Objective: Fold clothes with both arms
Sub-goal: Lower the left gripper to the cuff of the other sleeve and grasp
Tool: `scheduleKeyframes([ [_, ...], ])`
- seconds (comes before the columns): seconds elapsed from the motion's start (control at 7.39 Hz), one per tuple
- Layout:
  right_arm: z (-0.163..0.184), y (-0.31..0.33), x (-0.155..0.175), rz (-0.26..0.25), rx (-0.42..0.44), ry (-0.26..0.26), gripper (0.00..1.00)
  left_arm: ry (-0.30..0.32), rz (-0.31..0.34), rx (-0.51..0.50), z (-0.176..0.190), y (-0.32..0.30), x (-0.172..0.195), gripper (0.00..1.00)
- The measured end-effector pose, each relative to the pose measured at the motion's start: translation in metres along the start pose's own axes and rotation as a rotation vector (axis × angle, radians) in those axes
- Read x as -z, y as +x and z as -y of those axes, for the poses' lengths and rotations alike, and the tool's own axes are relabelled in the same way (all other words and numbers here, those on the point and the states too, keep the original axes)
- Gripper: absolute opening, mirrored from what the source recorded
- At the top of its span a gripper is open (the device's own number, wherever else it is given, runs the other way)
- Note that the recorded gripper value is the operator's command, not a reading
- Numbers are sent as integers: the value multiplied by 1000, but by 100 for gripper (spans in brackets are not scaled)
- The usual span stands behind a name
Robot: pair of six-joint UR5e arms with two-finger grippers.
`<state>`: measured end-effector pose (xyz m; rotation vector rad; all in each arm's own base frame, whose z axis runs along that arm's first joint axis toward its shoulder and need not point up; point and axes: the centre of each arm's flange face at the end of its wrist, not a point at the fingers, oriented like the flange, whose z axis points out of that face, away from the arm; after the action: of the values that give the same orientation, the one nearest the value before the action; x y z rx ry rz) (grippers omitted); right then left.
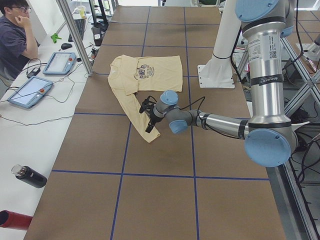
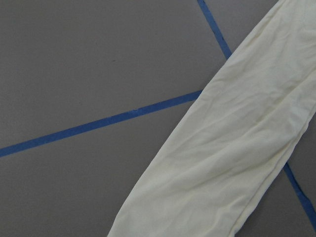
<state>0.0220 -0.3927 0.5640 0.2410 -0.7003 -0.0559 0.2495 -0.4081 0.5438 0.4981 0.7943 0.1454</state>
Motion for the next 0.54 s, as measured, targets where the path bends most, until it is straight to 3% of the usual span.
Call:
scheduleKeyframes([
  [0.14,-1,1,0,-1,1,0,100,-11,0,-11,-5,4,-5,68],
  [0.54,-1,2,1,-2,1,2,100,-38,0,-30,-16,9,-16,64],
])
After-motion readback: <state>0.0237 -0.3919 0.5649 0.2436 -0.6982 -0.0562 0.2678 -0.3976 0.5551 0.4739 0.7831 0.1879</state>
